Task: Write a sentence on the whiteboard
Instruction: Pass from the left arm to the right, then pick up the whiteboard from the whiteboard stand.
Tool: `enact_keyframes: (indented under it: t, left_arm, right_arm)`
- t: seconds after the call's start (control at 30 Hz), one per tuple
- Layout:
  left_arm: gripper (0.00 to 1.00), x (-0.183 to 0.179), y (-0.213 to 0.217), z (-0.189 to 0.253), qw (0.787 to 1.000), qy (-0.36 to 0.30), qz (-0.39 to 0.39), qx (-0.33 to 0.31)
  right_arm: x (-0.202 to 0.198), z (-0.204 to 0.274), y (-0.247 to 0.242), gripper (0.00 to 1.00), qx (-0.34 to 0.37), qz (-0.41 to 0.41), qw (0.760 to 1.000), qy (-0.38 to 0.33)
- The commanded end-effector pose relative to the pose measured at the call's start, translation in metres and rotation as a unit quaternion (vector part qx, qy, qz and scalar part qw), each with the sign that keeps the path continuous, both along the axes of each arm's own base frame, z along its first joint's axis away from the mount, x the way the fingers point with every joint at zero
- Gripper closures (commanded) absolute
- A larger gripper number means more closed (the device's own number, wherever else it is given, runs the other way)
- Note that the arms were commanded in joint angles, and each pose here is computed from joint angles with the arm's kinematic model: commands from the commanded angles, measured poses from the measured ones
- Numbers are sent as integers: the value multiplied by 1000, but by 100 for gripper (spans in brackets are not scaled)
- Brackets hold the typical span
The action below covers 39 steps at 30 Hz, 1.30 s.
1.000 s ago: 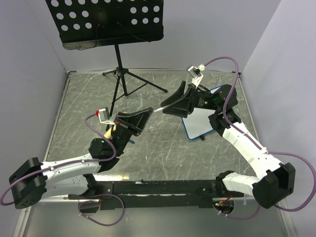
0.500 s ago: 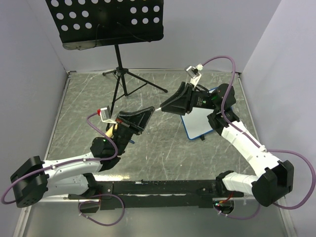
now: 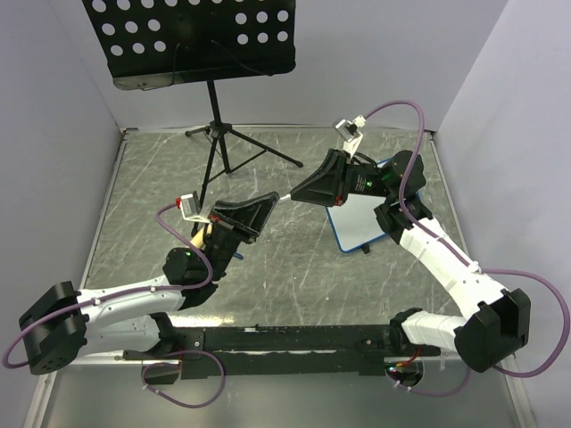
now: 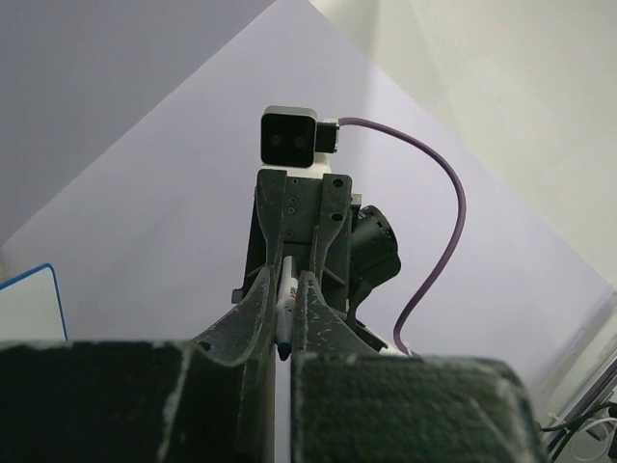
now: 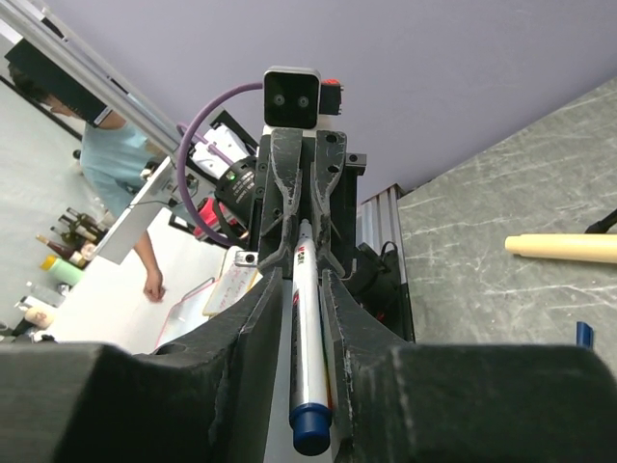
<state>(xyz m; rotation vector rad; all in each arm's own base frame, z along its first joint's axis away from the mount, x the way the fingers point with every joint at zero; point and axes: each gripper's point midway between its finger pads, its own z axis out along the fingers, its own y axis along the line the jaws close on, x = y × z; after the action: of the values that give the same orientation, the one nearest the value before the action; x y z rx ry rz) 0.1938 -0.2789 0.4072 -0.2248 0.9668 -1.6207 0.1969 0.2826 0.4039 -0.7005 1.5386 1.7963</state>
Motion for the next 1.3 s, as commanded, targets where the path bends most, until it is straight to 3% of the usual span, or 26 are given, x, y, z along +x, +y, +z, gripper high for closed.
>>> enact_keyframes:
  t: [0.0, 0.3, 0.4, 0.43, 0.5, 0.6, 0.63, 0.67, 0.73, 0.77, 0.8, 0.83, 0.93, 0.97, 1.0, 1.03, 1.07, 1.13, 1.2, 1.27]
  left_arm:
    - [99, -15, 22, 42, 995, -45, -5, -86]
    - [99, -13, 18, 39, 996, -38, -13, -84]
    - [99, -13, 17, 38, 996, -38, -13, -82]
    - [99, -12, 16, 38, 996, -38, -14, -81]
    - [99, -12, 15, 38, 996, -37, -16, -81]
    - [97, -12, 15, 37, 996, -36, -16, -78]
    - [90, -13, 16, 38, 996, -36, -18, -80]
    - [73, -12, 14, 36, 997, -33, -19, -72]
    - [54, -16, 18, 40, 997, -38, -24, -70]
    - [28, -15, 18, 38, 997, -33, -23, -63]
    - [19, -17, 22, 38, 998, -27, -22, -51]
    - [3, -17, 23, 35, 999, -26, -17, -32]
    - [3, -14, 28, 14, 999, 16, -1, 50]
    - [3, -10, 34, 14, 997, 33, 12, 65]
    - [3, -6, 32, -18, 987, 81, 18, 136]
    - [3, -1, 37, -26, 981, 99, 30, 161]
    - [3, -5, 36, -27, 977, 97, 17, 191]
    - [3, 8, 37, -55, 960, 125, 14, 250]
    - [3, 8, 16, -76, 948, 135, -65, 282]
    - [3, 21, 7, -86, 943, 133, -91, 290]
  right_arm:
    - [-11, 20, -1, 70, 13, 16, 999, -35]
    - [-11, 19, -1, 67, 11, 17, 999, -35]
    - [-13, 19, -2, 76, 11, 19, 999, -39]
    - [-13, 19, -2, 90, 10, 20, 999, -41]
    - [-14, 20, -3, 100, 11, 22, 999, -48]
    - [-15, 20, -3, 100, 7, 21, 998, -60]
    - [-12, 18, -4, 100, 5, 16, 998, -62]
    - [-10, 18, -5, 100, 3, 12, 998, -67]
    - [-4, 14, -11, 100, -1, 2, 997, -71]
    - [1, 13, -15, 100, -3, -6, 996, -85]
    - [4, 11, -19, 100, -10, -12, 996, -85]
    - [13, 9, -27, 100, -14, -29, 996, -87]
    - [22, 3, -42, 100, -39, -68, 990, -114]
    - [31, -4, -50, 100, -59, -96, 981, -160]
    - [39, -16, -57, 100, -89, -128, 978, -142]
    - [40, -21, -65, 100, -113, -159, 968, -159]
    - [48, -26, -74, 100, -142, -190, 946, -222]
    - [53, -37, -94, 100, -175, -239, 926, -236]
    - [63, -54, -121, 100, -198, -282, 906, -245]
    - [60, -65, -140, 100, -206, -310, 894, -251]
